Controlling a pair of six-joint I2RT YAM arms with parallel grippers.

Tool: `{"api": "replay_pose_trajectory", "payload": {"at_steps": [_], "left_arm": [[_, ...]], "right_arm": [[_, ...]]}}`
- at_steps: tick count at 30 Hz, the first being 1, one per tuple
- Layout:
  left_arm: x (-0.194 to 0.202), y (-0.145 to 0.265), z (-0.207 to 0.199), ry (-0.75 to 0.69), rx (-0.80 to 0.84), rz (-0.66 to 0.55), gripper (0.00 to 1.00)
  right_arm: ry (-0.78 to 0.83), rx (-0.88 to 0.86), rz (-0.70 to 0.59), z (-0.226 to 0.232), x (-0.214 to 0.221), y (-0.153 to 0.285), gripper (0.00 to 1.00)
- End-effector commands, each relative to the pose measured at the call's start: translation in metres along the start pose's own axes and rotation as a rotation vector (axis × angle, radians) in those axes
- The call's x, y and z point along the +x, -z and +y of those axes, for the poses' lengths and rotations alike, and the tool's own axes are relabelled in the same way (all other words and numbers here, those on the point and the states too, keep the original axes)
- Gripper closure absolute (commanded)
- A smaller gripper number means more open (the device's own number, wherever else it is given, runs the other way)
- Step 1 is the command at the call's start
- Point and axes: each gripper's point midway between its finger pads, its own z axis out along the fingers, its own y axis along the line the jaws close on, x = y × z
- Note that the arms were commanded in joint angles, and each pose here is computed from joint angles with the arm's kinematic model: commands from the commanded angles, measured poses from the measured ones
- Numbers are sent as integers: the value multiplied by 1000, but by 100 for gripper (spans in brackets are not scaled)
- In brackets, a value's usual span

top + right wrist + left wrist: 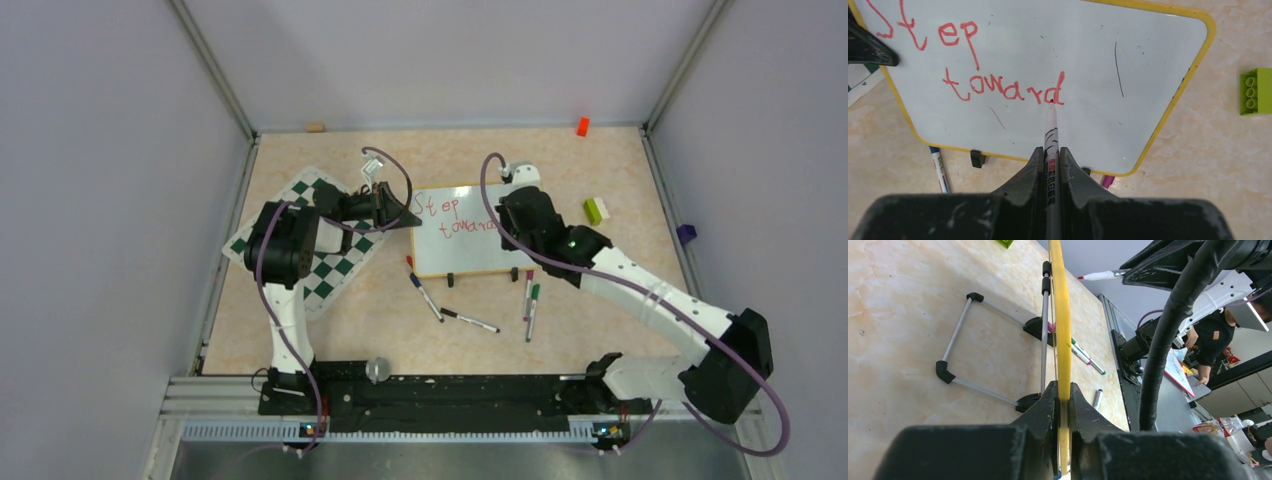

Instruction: Write a sentence on the whiteboard

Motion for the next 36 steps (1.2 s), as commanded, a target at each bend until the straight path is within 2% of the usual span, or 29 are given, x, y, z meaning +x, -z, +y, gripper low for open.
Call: {"api": "replay_pose_trajectory", "payload": {"at_steps": [1,14,19,36], "left_arm": [[-16,-4,-17,-146,40,-2,100],[-16,-5,-16,-138,38,-4,100],[-17,-5,-16,-140,39,-4,100],[-17,-5,-16,-140,40,-2,100]], "right_arm": [[-49,-80,-68,8,-15,12,100],[-50,-105,-160,3,-8,22,100],[-9,-83,-159,11,-1,21,100],[123,-70,-160,64,14,18,100]]}}
